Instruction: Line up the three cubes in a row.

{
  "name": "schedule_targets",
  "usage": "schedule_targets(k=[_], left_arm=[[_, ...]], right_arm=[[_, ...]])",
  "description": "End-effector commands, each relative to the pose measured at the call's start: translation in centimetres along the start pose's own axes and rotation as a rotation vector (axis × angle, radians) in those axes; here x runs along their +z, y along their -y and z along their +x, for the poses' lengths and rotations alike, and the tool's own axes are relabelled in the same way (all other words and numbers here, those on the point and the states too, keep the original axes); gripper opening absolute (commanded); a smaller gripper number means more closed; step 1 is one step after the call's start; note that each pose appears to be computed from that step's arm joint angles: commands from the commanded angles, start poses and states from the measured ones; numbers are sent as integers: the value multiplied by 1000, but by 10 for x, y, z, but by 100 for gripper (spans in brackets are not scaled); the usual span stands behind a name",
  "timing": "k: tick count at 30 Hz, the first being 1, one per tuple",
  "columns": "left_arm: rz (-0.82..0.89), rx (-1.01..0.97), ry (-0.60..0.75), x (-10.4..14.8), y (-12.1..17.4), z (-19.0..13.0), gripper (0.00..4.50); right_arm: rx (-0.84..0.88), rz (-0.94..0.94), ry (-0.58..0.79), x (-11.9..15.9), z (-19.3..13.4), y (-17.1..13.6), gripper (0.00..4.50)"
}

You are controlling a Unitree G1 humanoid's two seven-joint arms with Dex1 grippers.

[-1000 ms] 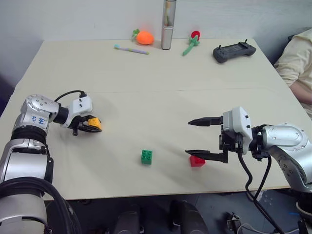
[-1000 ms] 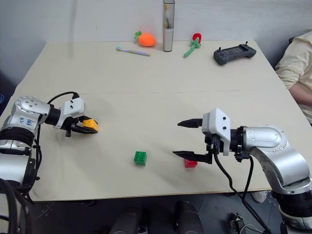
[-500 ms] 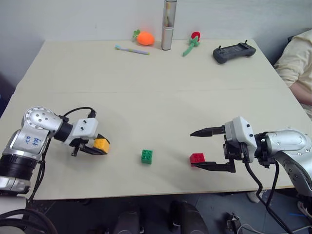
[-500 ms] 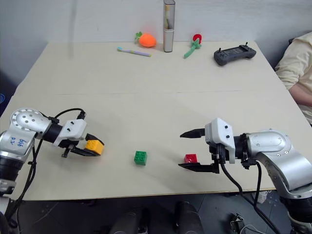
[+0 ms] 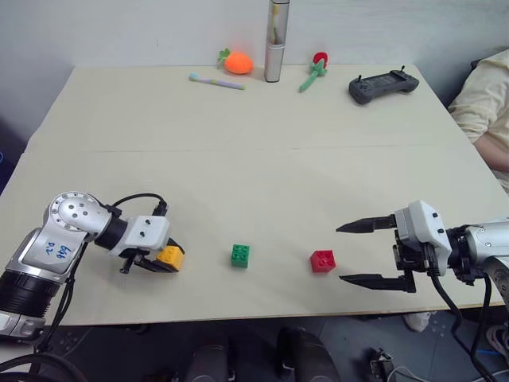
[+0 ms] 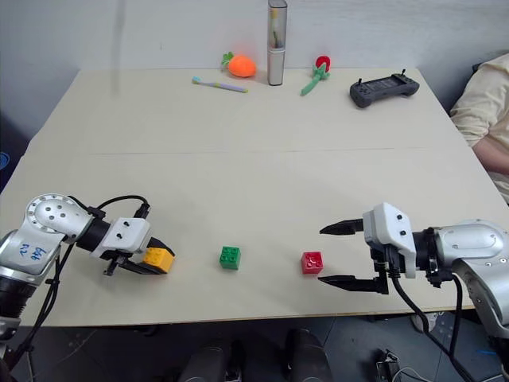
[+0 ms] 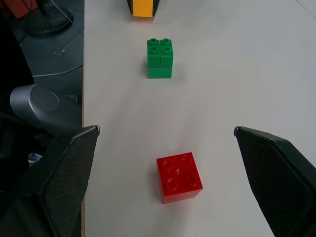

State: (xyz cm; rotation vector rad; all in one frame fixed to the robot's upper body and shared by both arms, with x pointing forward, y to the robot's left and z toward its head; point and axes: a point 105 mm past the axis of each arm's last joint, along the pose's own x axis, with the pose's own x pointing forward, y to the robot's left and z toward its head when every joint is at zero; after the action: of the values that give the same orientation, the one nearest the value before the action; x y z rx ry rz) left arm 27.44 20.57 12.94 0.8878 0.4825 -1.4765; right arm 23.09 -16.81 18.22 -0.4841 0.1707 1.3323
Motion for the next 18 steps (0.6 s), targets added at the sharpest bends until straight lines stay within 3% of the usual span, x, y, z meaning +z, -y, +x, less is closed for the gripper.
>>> schedule_targets(k=[1, 10, 18], left_arm=[[18, 25, -7, 0, -6, 0, 154], [-8, 39, 15, -3, -9, 2, 154], [-15, 50, 34, -2, -6, -3, 396]], right_arm=[[-9, -45, 1, 7, -3, -2, 450], [-11, -46, -3, 7, -3, -3, 450], [12, -32, -26, 0, -4, -9, 450]])
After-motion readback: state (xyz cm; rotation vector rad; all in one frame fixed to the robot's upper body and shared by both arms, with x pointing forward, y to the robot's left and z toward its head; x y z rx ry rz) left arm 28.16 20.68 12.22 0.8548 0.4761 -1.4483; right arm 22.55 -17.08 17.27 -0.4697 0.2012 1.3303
